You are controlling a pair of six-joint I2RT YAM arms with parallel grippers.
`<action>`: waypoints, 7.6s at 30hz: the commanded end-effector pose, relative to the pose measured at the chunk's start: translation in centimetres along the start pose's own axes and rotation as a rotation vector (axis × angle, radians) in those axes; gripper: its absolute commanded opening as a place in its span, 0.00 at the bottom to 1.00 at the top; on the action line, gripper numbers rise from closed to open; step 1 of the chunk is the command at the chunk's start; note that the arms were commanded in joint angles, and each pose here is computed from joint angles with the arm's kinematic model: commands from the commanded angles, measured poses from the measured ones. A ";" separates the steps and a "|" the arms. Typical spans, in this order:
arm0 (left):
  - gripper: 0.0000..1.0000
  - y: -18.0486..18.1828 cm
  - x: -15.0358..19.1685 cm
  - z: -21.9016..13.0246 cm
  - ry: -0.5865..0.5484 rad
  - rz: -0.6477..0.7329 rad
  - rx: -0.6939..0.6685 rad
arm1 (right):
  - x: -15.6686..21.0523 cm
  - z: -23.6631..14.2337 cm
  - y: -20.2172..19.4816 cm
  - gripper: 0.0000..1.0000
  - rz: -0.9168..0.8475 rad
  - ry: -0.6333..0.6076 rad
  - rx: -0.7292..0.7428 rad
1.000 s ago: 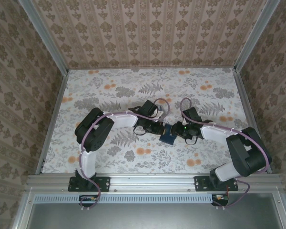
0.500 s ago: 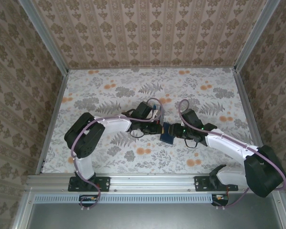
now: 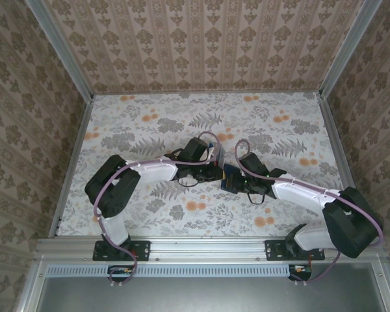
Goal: Put the credit cards into the card holder
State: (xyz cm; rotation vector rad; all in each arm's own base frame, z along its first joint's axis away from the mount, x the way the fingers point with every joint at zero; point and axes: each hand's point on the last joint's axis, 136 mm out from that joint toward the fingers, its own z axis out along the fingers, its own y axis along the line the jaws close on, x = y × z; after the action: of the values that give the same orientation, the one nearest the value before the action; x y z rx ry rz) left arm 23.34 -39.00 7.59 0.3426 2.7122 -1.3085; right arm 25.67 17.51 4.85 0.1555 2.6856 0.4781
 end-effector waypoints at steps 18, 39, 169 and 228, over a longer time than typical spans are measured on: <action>0.00 -1.4 0.3 -0.2 0.002 0.022 0.050 | -1.9 0.9 -1.4 0.36 -0.106 -0.034 0.151; 0.00 5.2 3.9 -0.2 0.031 -0.032 -0.128 | -0.7 -0.5 -1.5 0.00 -0.109 -0.054 0.061; 0.70 8.3 3.4 -6.1 -0.025 -0.186 0.036 | 5.0 -1.8 13.9 0.48 -0.474 0.069 -0.324; 0.56 10.3 1.9 -7.9 -0.034 -0.163 -0.098 | 1.9 -0.8 12.5 0.39 -0.385 0.021 -0.362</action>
State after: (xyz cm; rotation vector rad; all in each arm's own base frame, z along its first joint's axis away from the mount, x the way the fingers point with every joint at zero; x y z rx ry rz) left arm 24.29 -27.23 5.09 0.1180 2.7819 -1.2568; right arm 24.17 29.70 9.24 -0.5183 2.4759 0.8161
